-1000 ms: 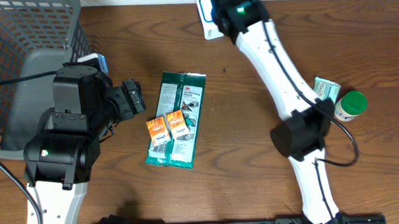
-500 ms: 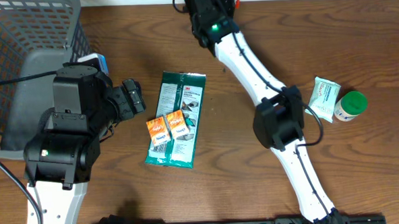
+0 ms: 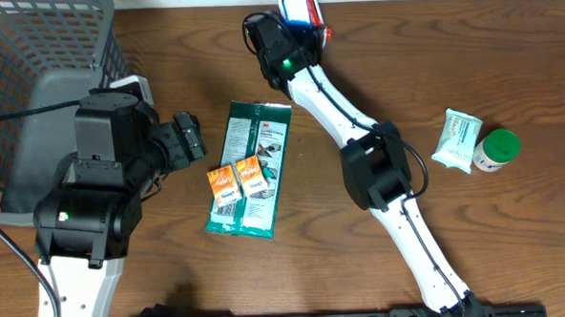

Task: Scan the item barcode
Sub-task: 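Hold the red strip's barcode against the white scanner face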

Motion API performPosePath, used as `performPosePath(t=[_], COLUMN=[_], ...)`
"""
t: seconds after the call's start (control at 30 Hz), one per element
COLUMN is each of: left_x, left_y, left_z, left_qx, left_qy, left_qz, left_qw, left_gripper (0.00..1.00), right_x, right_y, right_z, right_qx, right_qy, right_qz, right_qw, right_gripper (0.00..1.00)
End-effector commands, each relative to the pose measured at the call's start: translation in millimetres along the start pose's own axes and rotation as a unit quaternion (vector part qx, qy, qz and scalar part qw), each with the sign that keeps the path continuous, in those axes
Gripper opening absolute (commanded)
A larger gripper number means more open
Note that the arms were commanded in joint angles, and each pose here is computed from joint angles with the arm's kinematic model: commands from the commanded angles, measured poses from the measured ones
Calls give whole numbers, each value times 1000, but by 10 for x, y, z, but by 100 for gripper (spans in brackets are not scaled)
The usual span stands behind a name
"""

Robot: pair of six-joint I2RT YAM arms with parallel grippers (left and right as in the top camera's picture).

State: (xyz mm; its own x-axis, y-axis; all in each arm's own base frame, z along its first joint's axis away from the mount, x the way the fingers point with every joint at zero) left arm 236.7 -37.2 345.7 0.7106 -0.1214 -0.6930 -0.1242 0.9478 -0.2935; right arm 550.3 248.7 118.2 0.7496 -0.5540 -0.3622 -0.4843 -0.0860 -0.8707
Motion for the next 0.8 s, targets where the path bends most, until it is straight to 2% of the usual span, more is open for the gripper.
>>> performPosePath(t=[0.0, 0.33, 0.77], left_x=[-35, -35, -35], left_y=[5, 5, 6], left_z=[37, 37, 36], left_qx=[0, 0, 0], left_qy=[-10, -10, -10], left_qz=[6, 6, 6], left_qw=[1000, 1000, 1000], left_gripper=[90, 90, 90], right_x=[-78, -355, -377], right_y=[103, 270, 358], right_z=[65, 190, 201], right_qx=[-53, -118, -124], right_qy=[20, 4, -15], right_qz=[-5, 9, 33], right_qw=[998, 993, 992], right_gripper=[1, 1, 1])
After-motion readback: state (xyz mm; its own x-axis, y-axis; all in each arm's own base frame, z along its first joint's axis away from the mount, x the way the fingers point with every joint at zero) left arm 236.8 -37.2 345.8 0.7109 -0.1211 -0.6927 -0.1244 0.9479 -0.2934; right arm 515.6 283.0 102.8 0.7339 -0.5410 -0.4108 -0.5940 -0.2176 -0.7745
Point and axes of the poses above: each gripper's point midway between its finger pads, its own x axis out along the fingers, its own y axis along the line the jaws close on, z = x × y, the point moved 9 cm from there along -x, back along the fingers
